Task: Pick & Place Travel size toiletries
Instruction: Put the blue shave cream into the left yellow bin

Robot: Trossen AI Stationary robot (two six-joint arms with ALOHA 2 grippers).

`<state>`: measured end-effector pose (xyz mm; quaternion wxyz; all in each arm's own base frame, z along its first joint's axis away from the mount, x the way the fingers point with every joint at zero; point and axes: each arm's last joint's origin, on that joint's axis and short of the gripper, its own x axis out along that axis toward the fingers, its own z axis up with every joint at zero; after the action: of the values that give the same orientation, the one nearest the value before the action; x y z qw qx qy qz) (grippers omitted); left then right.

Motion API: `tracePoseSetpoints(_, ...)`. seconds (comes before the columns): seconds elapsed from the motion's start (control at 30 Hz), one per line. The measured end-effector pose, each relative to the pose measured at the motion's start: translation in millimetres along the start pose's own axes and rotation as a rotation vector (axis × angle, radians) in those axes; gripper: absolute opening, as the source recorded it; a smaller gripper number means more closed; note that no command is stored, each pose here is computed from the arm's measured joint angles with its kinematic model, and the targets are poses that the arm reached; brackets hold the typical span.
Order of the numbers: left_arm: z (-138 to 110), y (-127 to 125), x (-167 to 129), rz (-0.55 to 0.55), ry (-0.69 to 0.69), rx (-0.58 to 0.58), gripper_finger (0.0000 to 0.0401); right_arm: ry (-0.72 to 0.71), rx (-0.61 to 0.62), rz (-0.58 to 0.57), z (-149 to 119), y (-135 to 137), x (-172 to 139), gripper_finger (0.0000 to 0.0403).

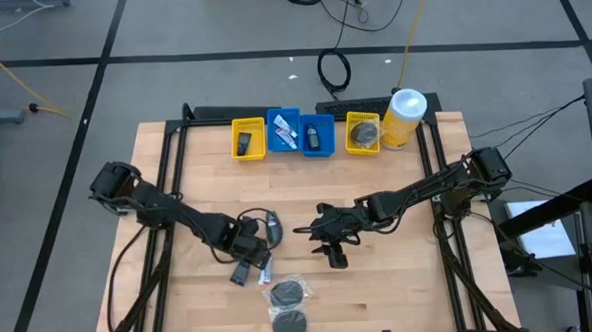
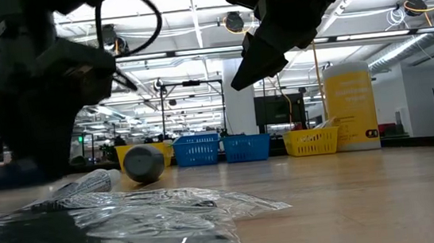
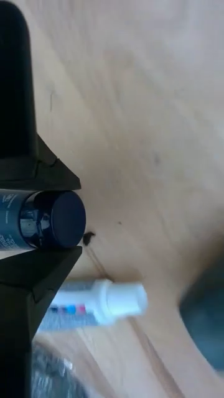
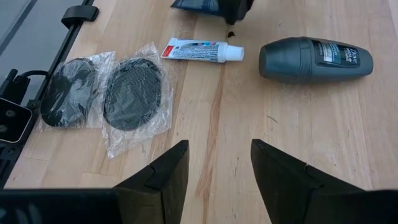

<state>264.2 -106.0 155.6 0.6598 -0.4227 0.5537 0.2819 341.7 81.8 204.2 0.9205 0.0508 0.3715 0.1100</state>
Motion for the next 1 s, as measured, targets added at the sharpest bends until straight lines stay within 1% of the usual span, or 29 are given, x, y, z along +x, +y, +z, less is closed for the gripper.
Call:
tracePoseSetpoints(0.07,4.4,-1.5,-10.2,0.019,-0.015,0.011,0.0109,0.000,0.000,0.000,0.0,0.0,0.0,0.0165)
tracePoseSetpoints(0.2,13.8,-0.3,-37.3,0.058,-0.109,0.030,0.0109,0.000,0.000,0.000,0.0,0.0,0.0,0.0165)
tracePoseSetpoints(0.53,42.4,23.3,-80.0,0.112,-0.322,0.045,0.0109,-0.004,0.000,0.001,0.4,0.2,0.0,0.0165)
tracePoseSetpoints(0.77,66.6,40.9,-102.0,0.148,-0.458,0.044,0.0111,-0.008,0.000,0.001,0.7,0.1,0.1,0.0165)
tracePoseSetpoints(1.0,102.8,60.7,-108.0,0.252,-0.536,0.030,0.0112,-0.007,0.000,0.001,0.7,0.2,0.1,0.0165)
